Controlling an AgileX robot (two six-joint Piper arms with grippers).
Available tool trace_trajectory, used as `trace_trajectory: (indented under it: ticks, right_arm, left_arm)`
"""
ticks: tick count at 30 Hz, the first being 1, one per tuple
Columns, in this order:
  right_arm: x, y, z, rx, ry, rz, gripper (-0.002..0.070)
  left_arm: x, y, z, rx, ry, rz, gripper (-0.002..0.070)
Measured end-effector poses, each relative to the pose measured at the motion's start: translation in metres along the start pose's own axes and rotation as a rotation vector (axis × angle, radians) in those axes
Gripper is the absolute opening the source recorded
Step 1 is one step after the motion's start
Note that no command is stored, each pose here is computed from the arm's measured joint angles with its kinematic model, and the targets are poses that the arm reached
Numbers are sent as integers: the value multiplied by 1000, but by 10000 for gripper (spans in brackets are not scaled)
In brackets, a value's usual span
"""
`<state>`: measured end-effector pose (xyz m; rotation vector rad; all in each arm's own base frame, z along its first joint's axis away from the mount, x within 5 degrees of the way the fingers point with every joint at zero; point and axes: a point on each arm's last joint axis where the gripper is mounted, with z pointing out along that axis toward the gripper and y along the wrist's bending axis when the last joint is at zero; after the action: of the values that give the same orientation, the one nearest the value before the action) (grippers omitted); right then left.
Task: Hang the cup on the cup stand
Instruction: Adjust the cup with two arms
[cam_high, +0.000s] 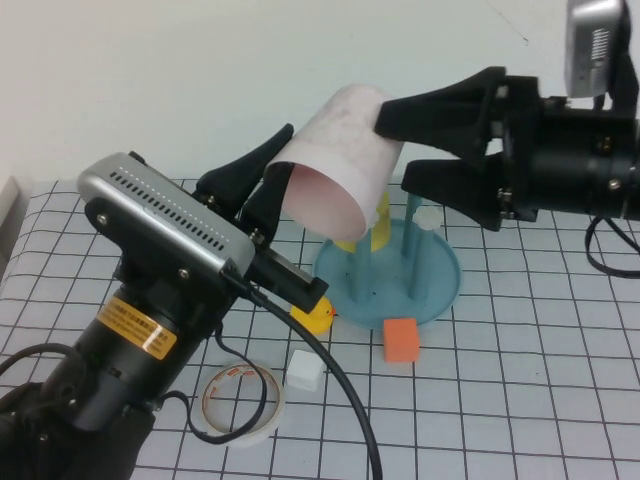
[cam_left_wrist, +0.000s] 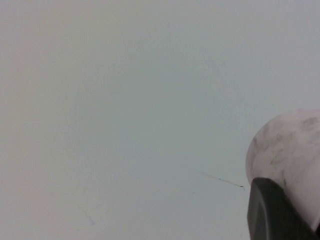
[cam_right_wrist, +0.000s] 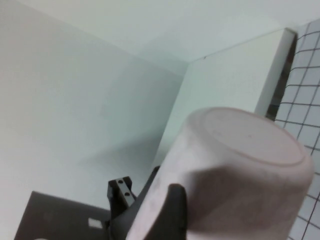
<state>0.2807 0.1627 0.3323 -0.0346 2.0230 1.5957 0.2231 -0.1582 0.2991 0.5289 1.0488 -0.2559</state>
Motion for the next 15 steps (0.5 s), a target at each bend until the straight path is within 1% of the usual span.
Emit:
trace_trajectory:
  ticks: [5, 11, 15]
  right_arm:
    - [6, 5, 13, 40, -34, -5, 687]
    - [-2, 23, 19, 26, -75, -60, 687]
    - [-5, 30, 20, 20, -91, -71, 687]
  left_arm:
    - [2, 2, 0, -19, 16, -9, 5]
    - [2, 2, 0, -20, 8, -7, 5]
    - [0, 2, 0, -24, -3, -7, 5]
